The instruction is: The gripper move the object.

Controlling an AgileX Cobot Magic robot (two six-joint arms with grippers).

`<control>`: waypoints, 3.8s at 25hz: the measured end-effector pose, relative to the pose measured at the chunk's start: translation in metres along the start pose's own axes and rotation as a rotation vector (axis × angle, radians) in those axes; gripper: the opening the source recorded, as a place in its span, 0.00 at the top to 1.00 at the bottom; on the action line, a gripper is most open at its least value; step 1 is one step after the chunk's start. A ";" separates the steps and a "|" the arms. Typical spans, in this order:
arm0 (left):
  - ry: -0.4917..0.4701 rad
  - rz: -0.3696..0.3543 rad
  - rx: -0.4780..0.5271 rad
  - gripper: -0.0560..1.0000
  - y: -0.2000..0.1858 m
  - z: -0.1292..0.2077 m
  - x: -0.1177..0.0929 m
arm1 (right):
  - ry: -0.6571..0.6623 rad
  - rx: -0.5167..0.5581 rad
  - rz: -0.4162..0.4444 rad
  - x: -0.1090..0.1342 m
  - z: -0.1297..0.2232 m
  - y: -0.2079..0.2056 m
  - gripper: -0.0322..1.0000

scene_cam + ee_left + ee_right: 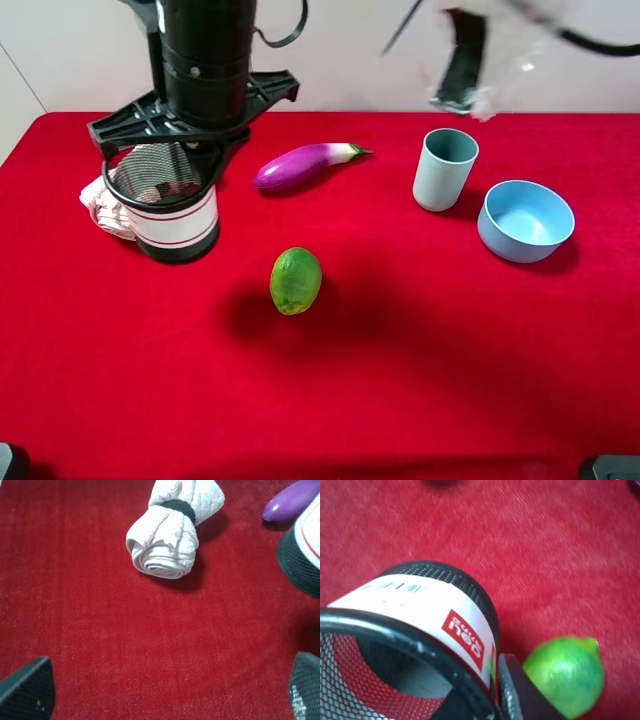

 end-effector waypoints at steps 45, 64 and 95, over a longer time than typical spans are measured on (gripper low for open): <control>0.000 0.000 0.000 0.08 0.000 0.000 0.000 | -0.107 -0.015 0.053 0.010 -0.026 0.131 0.95; 0.000 0.000 0.000 0.08 0.000 0.000 0.000 | -0.110 -0.025 0.048 0.011 -0.028 0.130 0.53; 0.000 0.000 0.000 0.08 0.000 0.000 0.000 | -0.164 -0.150 -0.010 0.032 -0.052 0.011 0.30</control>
Point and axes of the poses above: a point on each arm's last joint axis where the gripper is mounted, y pointing out along that axis toward the gripper, x along the wrist's bending axis when the last joint is at zero, z = x × y, the point moved 9 cm from there along y, pointing out along that axis toward the gripper, and after that the axes turned 12 degrees about y, right-handed, at the moved point
